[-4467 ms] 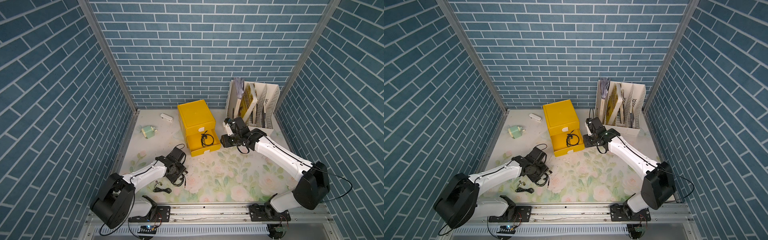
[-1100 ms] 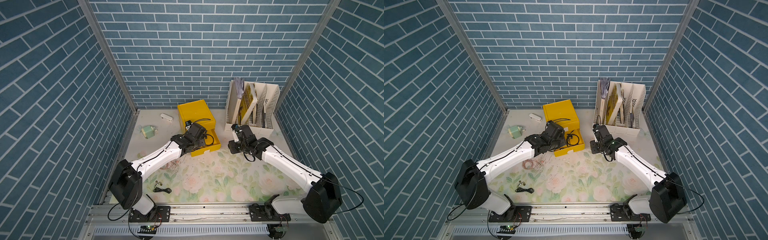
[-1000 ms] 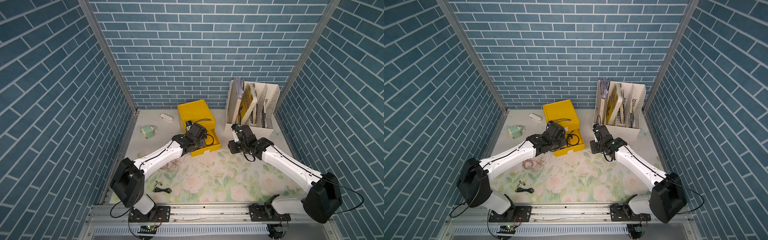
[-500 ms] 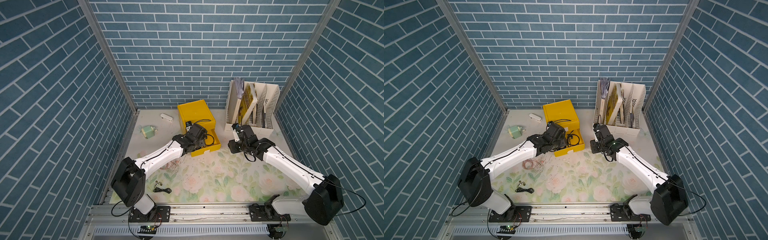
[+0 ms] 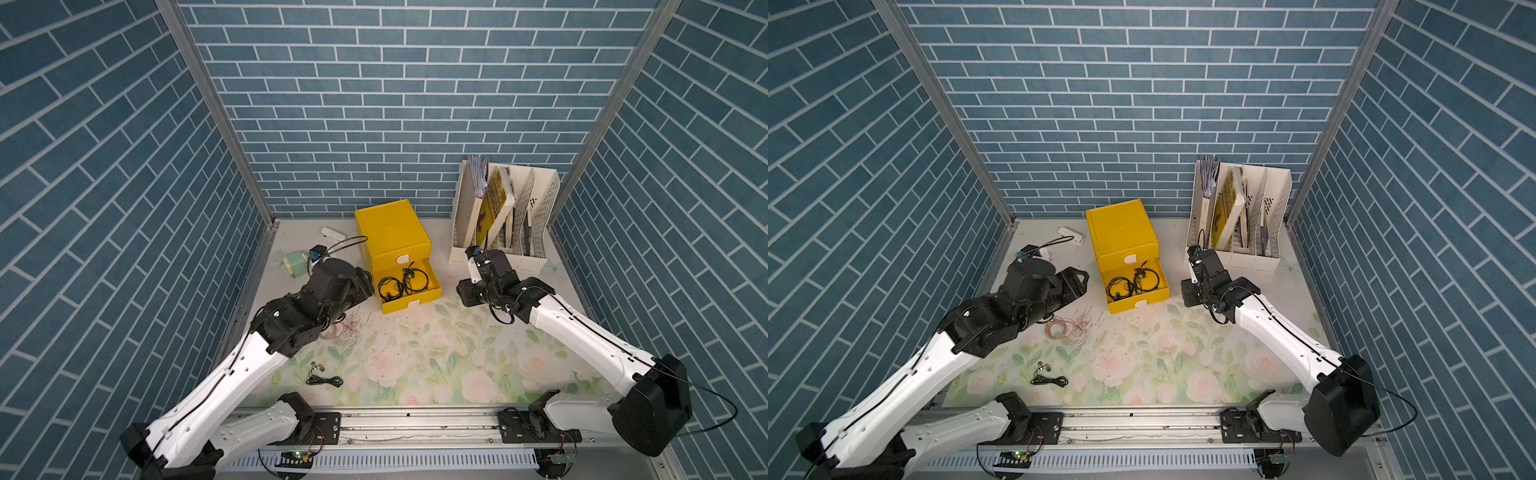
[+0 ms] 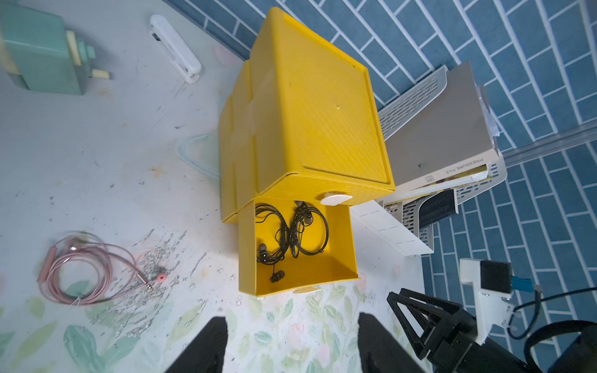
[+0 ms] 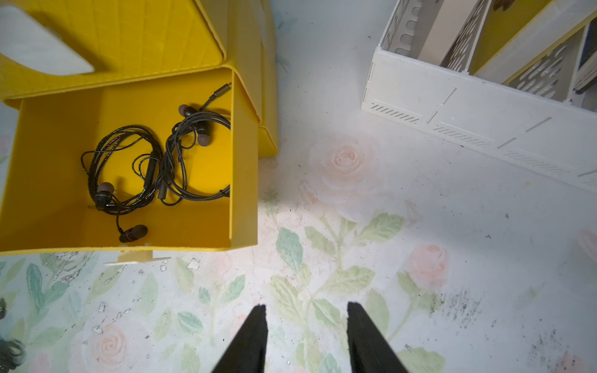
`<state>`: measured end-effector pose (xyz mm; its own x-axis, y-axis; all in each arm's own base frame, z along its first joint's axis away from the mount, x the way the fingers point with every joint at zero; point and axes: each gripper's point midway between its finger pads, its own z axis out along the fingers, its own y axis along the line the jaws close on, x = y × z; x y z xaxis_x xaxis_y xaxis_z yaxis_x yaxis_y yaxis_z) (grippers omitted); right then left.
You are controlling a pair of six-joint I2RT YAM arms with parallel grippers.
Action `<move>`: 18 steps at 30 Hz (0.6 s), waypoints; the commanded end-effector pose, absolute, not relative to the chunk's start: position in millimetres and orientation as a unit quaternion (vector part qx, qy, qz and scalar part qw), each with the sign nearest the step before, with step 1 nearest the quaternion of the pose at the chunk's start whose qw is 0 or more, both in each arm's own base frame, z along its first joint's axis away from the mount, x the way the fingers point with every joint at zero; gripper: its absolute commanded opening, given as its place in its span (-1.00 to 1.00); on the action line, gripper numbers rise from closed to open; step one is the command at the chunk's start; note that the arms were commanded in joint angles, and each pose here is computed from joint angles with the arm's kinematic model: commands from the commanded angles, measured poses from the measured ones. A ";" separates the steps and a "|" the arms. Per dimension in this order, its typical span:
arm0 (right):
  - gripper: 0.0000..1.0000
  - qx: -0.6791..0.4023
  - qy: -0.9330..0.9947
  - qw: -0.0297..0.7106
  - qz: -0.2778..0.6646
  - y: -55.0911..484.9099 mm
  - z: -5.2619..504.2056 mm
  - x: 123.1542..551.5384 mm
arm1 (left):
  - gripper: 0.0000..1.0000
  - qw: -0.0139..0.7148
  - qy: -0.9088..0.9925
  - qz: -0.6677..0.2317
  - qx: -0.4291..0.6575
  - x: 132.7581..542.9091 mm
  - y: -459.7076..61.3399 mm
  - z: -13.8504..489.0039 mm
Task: Place the wired earphones into the drawer by color
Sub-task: Place the wired earphones in the drawer, then pick up the wired earphones from the center of the board.
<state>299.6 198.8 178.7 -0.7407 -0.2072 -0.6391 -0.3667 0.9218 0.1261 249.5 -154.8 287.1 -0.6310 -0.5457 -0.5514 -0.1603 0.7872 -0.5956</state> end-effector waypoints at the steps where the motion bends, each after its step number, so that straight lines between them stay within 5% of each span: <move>1: -0.12 -0.152 0.927 0.318 0.130 197.7 175.7 295.6 | 0.40 0.286 0.892 -0.250 -0.245 223.3 -152.8 223.8; 9: -0.07 -0.152 0.925 0.322 0.134 194.7 180.8 289.7 | 0.47 0.201 0.873 -0.290 -0.336 215.4 -169.7 153.5; 11: -0.06 -0.152 0.925 0.322 0.134 193.6 179.0 287.8 | 0.61 0.161 0.870 -0.264 -0.385 204.8 -163.7 131.2; 18: -0.06 -0.150 0.928 0.312 0.135 193.5 168.3 286.2 | 0.63 0.048 0.868 -0.109 -0.482 160.2 -135.9 89.6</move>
<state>286.9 194.4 169.1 -0.7521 -0.2141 -0.6233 -0.3761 0.9161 0.1392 183.8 -150.4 98.3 -0.6123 -0.7902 -0.0257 -0.7245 0.5738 -0.3820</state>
